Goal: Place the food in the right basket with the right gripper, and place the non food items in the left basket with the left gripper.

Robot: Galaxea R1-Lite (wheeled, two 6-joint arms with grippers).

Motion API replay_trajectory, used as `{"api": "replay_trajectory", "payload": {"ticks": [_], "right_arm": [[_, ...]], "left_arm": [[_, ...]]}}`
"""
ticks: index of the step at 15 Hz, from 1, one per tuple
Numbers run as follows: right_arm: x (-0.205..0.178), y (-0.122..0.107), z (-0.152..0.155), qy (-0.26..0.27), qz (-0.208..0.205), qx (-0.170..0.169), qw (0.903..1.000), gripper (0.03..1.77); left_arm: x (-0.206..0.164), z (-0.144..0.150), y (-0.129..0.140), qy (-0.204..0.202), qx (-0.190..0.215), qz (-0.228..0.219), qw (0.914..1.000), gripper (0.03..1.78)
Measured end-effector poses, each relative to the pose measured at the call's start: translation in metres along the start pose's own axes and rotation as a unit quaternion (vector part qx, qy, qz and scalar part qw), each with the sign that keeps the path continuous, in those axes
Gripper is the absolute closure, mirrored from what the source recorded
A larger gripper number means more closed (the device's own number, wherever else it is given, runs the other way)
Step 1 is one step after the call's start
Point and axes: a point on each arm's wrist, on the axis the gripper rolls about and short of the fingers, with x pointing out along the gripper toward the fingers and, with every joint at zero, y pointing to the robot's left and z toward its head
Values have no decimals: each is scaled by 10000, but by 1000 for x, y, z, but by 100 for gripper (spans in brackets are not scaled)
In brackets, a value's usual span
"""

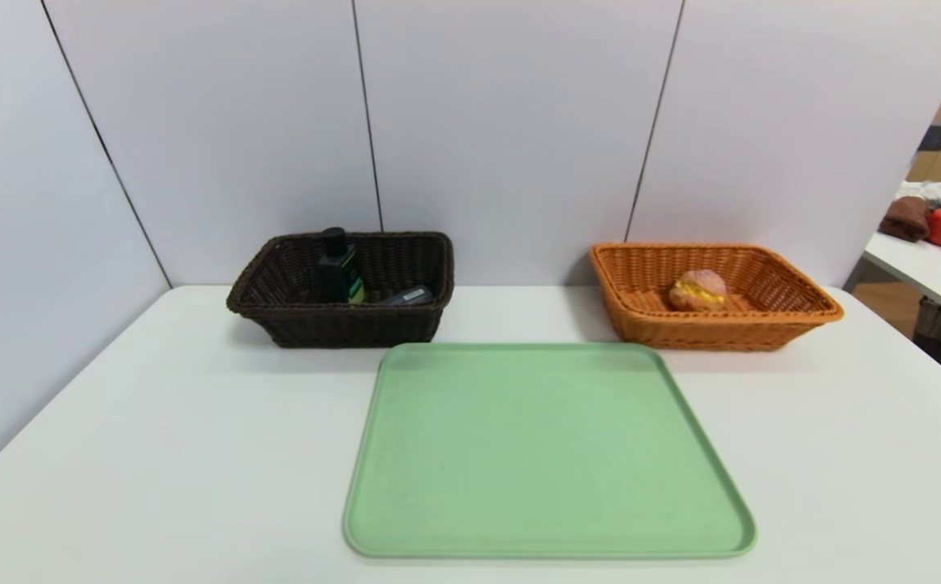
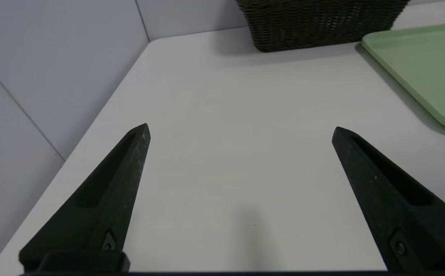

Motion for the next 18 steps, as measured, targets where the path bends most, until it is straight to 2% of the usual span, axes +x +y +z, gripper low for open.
{"api": "replay_trajectory", "payload": {"ticks": [2, 7, 9, 18], "right_arm": [[2, 0, -8, 178, -161, 176, 9996, 10], [1, 0, -15, 506, -393, 280, 9975, 10], [2, 0, -19, 602, -514, 435, 9959, 10], [3, -1, -19, 456, -617, 508, 9958, 10]], "left_arm": [[1, -8, -2, 238, 2, -318, 9992, 12], [1, -9, -2, 282, -159, -321, 9990, 12], [1, -9, -2, 283, -166, -321, 9989, 12], [1, -10, -2, 295, -174, -329, 9989, 12]]}}
